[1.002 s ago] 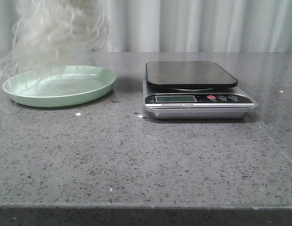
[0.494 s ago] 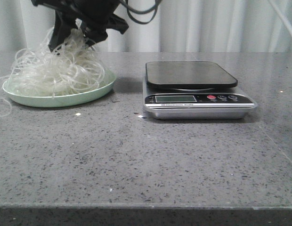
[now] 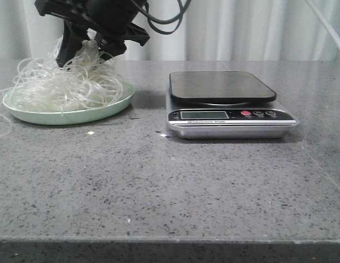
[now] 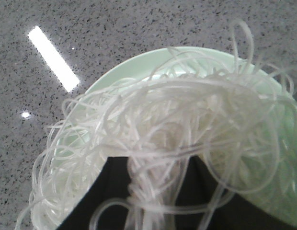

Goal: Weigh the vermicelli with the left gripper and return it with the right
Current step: 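Carry the vermicelli with the right gripper onto the green plate, then open the right gripper and lift it away from the plate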

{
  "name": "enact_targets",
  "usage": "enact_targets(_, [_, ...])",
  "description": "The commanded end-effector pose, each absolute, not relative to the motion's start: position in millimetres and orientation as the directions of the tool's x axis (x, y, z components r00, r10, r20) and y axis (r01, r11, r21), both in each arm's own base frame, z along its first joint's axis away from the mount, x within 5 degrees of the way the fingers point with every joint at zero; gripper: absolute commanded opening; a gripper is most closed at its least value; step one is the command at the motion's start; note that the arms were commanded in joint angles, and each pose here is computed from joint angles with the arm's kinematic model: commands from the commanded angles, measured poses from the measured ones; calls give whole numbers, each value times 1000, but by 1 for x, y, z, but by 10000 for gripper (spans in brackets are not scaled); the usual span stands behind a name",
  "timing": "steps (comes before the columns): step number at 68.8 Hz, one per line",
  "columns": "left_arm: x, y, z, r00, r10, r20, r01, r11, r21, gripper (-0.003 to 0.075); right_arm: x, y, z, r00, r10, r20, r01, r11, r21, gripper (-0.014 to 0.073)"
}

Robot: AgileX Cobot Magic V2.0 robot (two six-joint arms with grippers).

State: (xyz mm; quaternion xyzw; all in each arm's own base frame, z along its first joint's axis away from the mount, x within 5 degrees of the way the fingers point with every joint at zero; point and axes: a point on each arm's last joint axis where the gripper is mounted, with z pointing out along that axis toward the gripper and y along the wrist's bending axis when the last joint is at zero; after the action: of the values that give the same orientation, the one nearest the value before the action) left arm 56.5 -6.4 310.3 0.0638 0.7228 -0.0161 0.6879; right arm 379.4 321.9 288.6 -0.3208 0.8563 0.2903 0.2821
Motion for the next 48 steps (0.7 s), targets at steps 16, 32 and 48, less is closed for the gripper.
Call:
enact_targets(16, [56, -6, 325, 50, 47, -998, 106, 993, 52, 137, 366, 304, 355, -559, -313, -767, -742, 602, 295, 512])
enact_targets(32, [56, -6, 325, 50, 47, -998, 106, 993, 52, 137, 360, 278, 382, -552, -317, -771, -742, 609, 281, 512])
enact_targets(48, [56, -6, 325, 50, 47, -998, 106, 993, 52, 137, 352, 239, 421, -519, -284, -806, -727, 643, 241, 507])
